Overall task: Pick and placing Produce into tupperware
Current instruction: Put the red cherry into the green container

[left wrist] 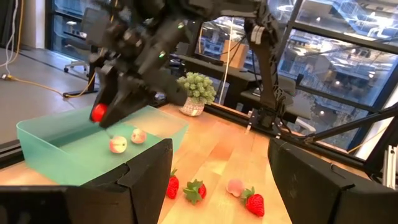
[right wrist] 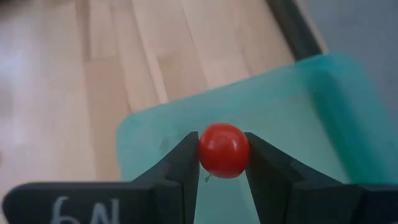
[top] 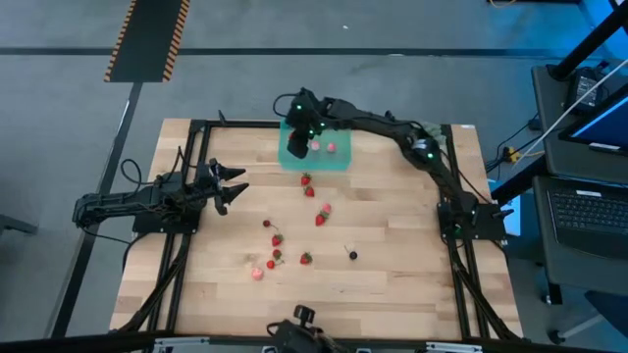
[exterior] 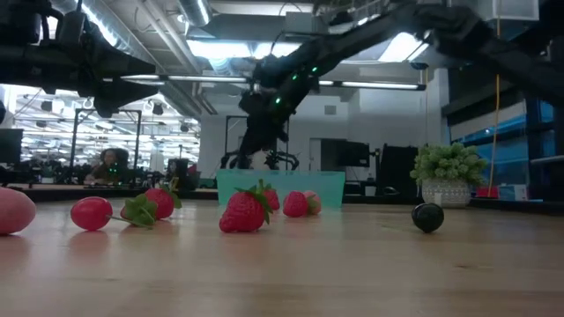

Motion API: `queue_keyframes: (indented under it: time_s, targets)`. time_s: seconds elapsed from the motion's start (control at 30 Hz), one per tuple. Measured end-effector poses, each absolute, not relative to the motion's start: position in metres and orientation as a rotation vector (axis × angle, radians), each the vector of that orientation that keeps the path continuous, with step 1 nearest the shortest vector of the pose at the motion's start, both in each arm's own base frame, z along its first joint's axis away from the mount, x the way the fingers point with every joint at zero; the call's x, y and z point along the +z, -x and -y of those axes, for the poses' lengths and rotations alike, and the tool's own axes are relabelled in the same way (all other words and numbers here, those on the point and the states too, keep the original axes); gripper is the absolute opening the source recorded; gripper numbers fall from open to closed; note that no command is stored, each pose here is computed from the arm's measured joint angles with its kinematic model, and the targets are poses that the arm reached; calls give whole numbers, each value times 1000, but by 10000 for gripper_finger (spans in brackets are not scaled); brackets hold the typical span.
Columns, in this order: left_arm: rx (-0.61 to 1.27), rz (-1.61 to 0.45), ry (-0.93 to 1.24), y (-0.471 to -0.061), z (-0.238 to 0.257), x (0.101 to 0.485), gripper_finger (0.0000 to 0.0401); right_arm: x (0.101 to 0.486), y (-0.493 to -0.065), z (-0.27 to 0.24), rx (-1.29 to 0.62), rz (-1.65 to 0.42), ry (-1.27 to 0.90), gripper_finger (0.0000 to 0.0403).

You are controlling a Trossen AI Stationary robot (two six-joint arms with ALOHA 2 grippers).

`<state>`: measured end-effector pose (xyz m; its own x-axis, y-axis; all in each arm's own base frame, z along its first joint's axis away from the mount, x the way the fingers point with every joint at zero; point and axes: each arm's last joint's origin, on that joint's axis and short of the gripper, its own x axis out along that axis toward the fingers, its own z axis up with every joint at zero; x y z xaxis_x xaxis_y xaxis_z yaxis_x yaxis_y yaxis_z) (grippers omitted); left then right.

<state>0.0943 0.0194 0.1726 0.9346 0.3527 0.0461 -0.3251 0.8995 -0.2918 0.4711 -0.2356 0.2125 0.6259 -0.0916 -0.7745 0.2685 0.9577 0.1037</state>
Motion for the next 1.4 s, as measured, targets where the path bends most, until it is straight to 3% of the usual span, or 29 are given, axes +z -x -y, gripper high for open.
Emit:
queue_keyframes:
  time_s: [0.3,0.6,0.93,1.4]
  targets:
    - [349,98,285,-94,-19,172,257,188,-480,256,-258,-897,-308,114]
    - [349,98,285,-94,-19,172,257,192,-476,277,-337,-806,-390,114]
    - [346,95,285,-94,-19,172,257,164,-479,281,-335,-854,-386,114]
    - [345,81,284,-94,-19,171,257,168,-471,297,-332,-832,-336,114]
